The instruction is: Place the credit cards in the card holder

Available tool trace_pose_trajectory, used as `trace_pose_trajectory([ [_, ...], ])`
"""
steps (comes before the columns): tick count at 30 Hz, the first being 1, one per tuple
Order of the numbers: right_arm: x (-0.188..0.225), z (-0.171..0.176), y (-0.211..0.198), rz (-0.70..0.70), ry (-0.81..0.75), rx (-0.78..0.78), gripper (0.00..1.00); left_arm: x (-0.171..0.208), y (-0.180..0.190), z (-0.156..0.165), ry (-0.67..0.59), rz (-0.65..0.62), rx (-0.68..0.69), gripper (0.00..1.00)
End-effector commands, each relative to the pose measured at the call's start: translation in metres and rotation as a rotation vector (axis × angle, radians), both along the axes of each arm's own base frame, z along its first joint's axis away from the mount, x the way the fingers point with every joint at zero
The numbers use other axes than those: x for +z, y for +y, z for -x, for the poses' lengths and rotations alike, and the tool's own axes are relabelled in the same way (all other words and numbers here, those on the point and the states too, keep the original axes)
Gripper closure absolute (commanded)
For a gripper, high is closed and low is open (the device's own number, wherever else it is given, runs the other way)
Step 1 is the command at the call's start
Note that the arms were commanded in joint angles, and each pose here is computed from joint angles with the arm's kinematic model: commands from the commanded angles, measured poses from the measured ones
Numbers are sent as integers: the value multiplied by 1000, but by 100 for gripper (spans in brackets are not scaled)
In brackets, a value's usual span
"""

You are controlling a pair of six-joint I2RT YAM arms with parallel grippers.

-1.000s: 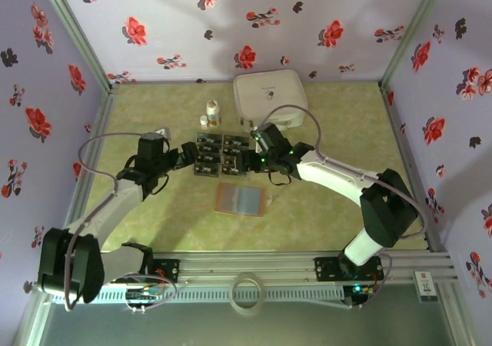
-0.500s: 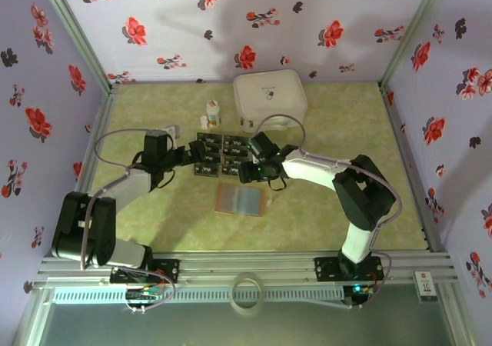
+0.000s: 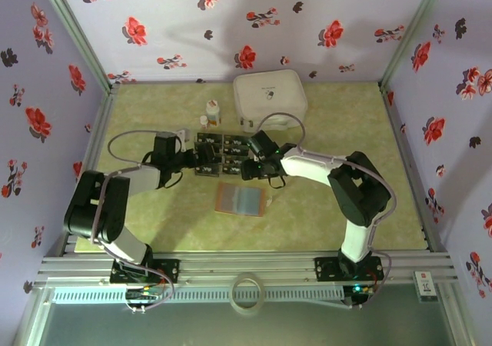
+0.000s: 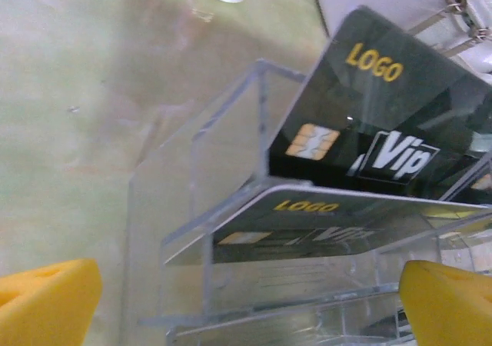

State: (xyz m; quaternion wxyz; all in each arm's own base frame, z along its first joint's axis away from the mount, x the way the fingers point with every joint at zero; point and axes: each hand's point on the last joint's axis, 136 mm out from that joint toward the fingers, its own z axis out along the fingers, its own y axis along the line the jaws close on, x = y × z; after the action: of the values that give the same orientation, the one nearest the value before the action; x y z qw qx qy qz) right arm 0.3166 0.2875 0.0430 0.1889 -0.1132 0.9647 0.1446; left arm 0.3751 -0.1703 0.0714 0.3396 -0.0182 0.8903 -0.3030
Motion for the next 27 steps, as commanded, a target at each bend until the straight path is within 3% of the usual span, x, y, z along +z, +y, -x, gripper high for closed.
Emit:
trace_pose_trajectory([
  [1, -4, -11, -16, 30, -33, -49, 34, 16, -21, -12, -55, 48, -37, 0],
  [22, -1, -22, -133, 23, -35, -312, 35, 24, -143, -27, -76, 92, -192, 0],
  [27, 6, -17, -143, 7, -30, -320, 35, 30, -151, -32, -76, 112, -185, 0],
])
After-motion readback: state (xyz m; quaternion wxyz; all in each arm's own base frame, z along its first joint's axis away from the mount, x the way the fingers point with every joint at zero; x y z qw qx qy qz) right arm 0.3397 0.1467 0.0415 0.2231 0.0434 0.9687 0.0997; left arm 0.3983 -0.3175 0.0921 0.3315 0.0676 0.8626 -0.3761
